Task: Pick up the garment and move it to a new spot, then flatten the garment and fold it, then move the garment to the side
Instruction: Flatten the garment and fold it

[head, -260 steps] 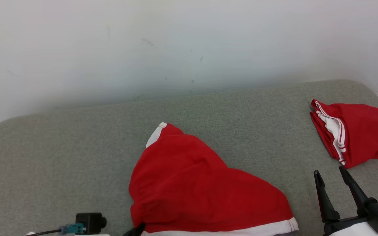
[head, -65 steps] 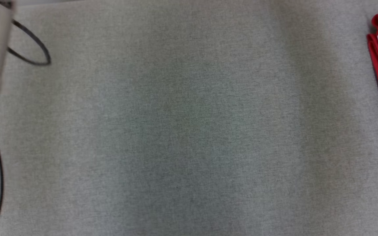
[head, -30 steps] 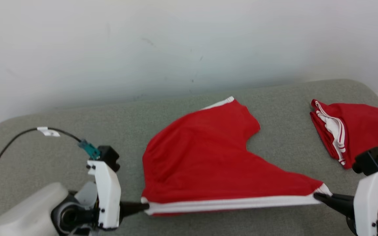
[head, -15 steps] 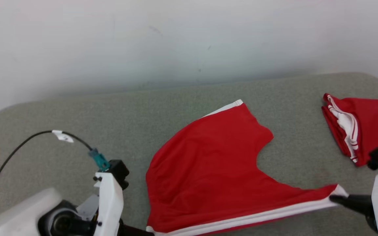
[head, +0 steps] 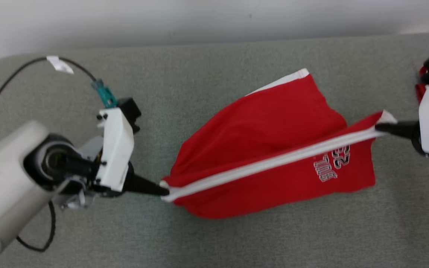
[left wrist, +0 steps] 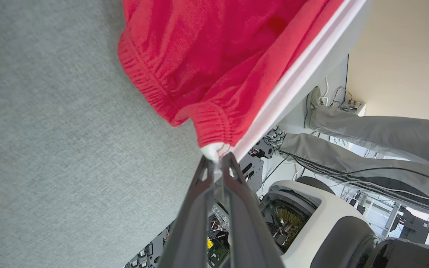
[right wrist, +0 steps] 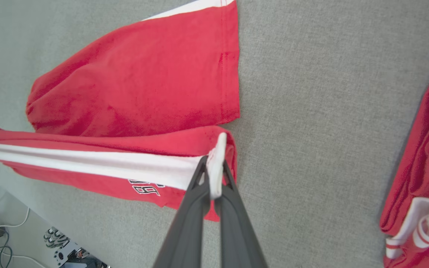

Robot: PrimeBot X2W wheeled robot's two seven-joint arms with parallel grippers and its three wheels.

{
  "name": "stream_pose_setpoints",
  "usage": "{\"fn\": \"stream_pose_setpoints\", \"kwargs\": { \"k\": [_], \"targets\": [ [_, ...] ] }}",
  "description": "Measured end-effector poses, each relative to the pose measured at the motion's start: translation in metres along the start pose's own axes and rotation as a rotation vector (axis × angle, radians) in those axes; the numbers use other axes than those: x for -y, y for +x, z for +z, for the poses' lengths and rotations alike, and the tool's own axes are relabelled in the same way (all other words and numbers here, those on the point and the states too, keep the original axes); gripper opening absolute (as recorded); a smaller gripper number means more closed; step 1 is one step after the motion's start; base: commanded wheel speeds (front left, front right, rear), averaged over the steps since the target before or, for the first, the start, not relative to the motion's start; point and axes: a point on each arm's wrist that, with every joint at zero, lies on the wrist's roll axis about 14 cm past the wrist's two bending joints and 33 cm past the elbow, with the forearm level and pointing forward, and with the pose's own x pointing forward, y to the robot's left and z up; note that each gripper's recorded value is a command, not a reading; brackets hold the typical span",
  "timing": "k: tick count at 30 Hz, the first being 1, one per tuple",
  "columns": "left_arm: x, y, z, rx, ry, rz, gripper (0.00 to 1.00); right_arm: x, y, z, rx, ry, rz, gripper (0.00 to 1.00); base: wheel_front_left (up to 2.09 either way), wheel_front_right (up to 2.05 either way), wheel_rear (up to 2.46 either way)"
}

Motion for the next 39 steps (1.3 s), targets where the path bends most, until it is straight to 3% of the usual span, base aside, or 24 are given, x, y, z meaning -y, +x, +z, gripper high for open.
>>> {"fn": "stream_pose_setpoints", "kwargs": {
  "k": [15,22,24,27,30,31,32,33,35,36,39],
  "targets": [
    [-0.047,0.006,0.053,-0.036,-0.100,0.030,0.00,0.016,0.077,0.083,-0.021,0.029,-0.061,0.00,0.00,0.00,0.00],
    [-0.060,0.008,0.068,-0.035,-0.119,0.047,0.00,0.023,0.102,0.099,-0.025,0.060,-0.086,0.00,0.00,0.00,0.00],
    [-0.065,0.008,0.069,-0.034,-0.126,0.062,0.00,0.023,0.106,0.104,-0.017,0.063,-0.091,0.11,0.00,0.00,0.00],
    [-0.071,0.007,0.073,-0.028,-0.128,0.081,0.00,0.021,0.111,0.109,-0.005,0.074,-0.087,0.05,0.00,0.00,0.00],
    [-0.072,0.007,0.076,-0.019,-0.137,0.076,0.00,0.021,0.113,0.112,-0.004,0.077,-0.094,0.07,0.00,0.00,0.00],
    [-0.072,0.007,0.077,-0.015,-0.138,0.076,0.12,0.021,0.114,0.112,-0.005,0.078,-0.095,0.13,0.00,0.00,0.00],
    [-0.072,0.007,0.078,-0.013,-0.137,0.075,0.32,0.021,0.116,0.111,-0.007,0.079,-0.096,0.17,0.00,0.00,0.00],
    [-0.073,0.008,0.078,-0.013,-0.138,0.075,0.43,0.021,0.116,0.111,-0.007,0.080,-0.098,0.21,0.00,0.00,0.00],
    [-0.074,0.009,0.078,-0.016,-0.141,0.073,0.56,0.019,0.119,0.112,-0.003,0.077,-0.095,0.34,0.00,0.00,0.00],
    [-0.073,0.010,0.078,-0.017,-0.142,0.071,0.72,0.017,0.121,0.112,-0.003,0.076,-0.090,0.35,0.00,0.00,0.00],
    [-0.072,0.013,0.081,-0.015,-0.139,0.061,0.89,0.013,0.126,0.111,-0.002,0.072,-0.085,0.42,0.00,0.00,0.00]
  ]
}}
